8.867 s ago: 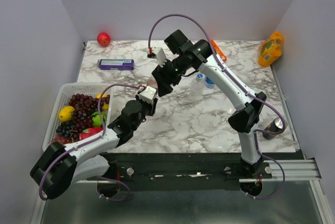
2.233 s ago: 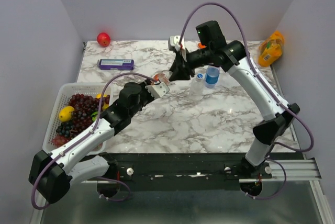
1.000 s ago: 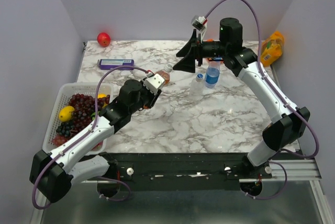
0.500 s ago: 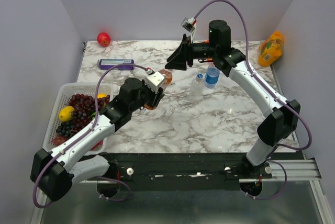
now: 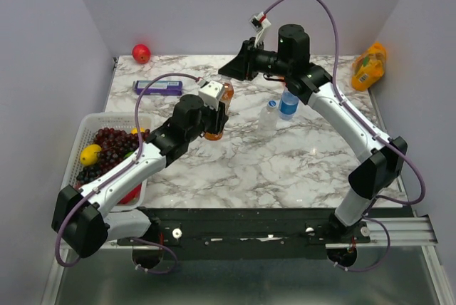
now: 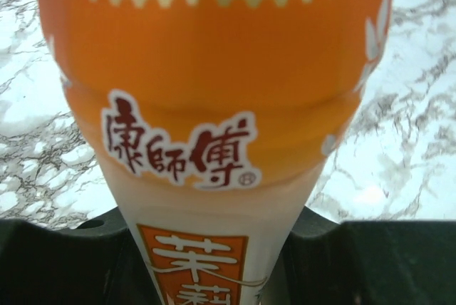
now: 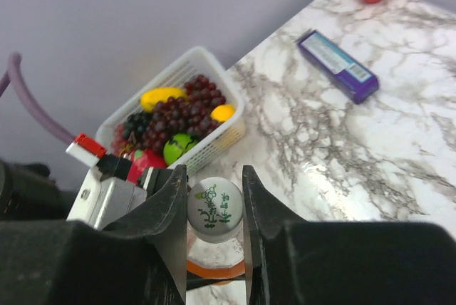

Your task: Screw on the bottle caps

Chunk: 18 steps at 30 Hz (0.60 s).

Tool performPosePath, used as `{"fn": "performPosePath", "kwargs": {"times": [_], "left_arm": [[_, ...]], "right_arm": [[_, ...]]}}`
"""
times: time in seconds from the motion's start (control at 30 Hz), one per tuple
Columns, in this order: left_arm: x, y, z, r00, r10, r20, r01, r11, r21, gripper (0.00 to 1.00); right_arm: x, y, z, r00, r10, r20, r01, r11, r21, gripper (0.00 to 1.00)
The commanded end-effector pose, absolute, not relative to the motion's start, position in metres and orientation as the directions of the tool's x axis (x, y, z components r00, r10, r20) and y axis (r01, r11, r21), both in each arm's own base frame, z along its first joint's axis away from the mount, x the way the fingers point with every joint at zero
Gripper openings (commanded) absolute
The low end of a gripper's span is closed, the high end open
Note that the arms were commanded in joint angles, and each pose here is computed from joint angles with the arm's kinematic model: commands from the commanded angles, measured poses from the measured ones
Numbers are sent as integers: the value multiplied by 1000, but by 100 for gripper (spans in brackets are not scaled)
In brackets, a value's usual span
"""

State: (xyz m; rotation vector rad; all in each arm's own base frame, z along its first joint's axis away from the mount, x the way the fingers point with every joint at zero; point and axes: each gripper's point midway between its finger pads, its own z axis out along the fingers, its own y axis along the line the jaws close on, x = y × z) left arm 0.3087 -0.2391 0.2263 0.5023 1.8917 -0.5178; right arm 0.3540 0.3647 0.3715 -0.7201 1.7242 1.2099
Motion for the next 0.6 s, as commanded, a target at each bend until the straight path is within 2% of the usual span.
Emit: {"fn": "performPosePath", "kwargs": {"times": [0.0, 0.07, 0.13, 0.17, 0.23, 0.27, 0.3, 0.37, 0.57], "left_arm": [[346, -225, 287, -257, -113, -960, 356, 912, -202, 0], [346, -221, 284, -255, -102, -962, 339, 922, -188, 0], [341, -220, 277, -261, -73, -963, 359, 918, -167, 0], [338, -220, 273, -267, -62, -962, 372, 914, -162, 0], [328, -218, 261, -279, -11, -960, 409, 903, -129, 0], [323, -221, 257, -286, 1, -958, 438, 890, -129, 0], [317, -219, 251, -288, 11, -957, 452, 883, -126, 0], [306, -225, 249, -273, 39, -961, 522, 845, -114, 0], [294, -235, 246, -271, 50, -961, 600, 790, -128, 0]], "right_arm": [[371, 362, 326, -563, 17, -826, -658, 596, 461, 0], [379, 357, 332, -544, 39, -838, -639, 628, 444, 0], [387, 351, 349, -506, 76, -859, -636, 640, 431, 5], [389, 351, 357, -483, 83, -872, -654, 627, 422, 23], [392, 351, 379, -413, 90, -906, -732, 559, 390, 41], [392, 349, 390, -392, 98, -915, -753, 538, 380, 55], [393, 349, 395, -381, 103, -919, -769, 516, 377, 61], [387, 348, 398, -386, 91, -918, -808, 446, 384, 68], [354, 359, 397, -424, 68, -903, -872, 241, 427, 77]]}}
